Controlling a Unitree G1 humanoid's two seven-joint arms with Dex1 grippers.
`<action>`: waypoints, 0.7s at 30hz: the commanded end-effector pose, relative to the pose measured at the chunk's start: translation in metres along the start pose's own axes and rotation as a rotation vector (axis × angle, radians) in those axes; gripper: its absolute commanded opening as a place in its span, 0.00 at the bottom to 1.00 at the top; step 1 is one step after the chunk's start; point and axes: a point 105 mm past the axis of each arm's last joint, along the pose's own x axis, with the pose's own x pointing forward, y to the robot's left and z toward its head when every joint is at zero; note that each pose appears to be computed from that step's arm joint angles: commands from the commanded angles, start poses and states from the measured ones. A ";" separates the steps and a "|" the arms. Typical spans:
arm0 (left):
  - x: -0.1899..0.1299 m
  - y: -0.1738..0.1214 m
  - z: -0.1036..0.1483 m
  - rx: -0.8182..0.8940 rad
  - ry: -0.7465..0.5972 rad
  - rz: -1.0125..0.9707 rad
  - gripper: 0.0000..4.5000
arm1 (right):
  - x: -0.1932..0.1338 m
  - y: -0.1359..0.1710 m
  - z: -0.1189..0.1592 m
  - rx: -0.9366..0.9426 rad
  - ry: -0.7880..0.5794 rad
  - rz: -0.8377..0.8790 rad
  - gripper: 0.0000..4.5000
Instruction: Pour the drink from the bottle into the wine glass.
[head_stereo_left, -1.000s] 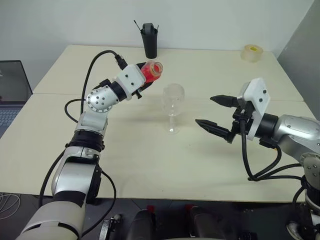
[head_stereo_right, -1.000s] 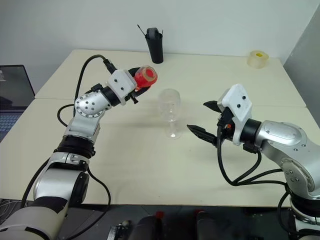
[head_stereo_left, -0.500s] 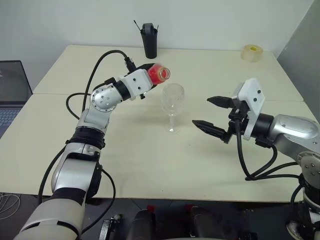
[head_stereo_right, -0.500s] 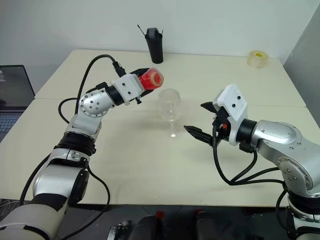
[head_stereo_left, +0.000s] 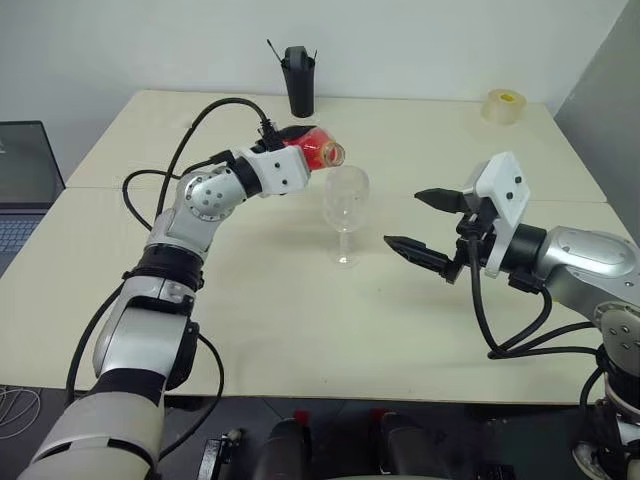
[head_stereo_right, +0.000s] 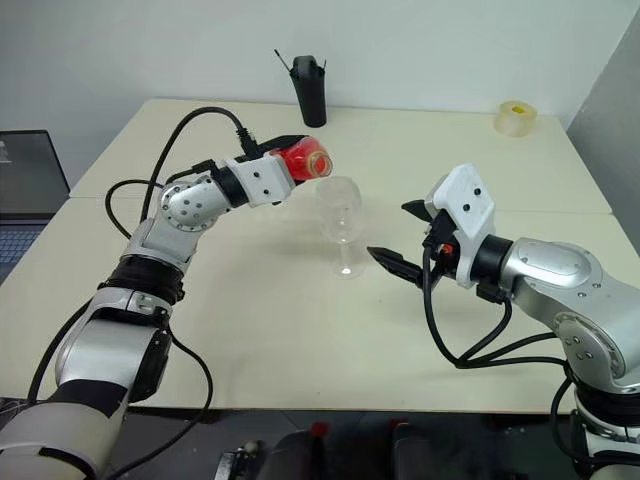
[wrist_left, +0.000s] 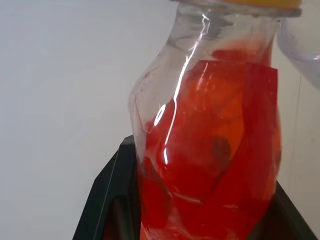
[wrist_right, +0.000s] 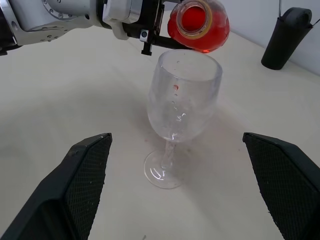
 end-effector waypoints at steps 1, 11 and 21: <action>0.003 0.023 0.015 0.077 -0.049 0.063 0.37 | 0.000 0.002 0.009 -0.025 -0.034 0.001 1.00; 0.006 0.027 0.016 0.150 -0.041 0.066 0.37 | 0.000 0.001 0.011 -0.024 -0.041 -0.003 1.00; 0.006 0.031 0.017 0.211 -0.044 0.077 0.37 | 0.001 0.000 0.012 -0.017 -0.049 -0.009 1.00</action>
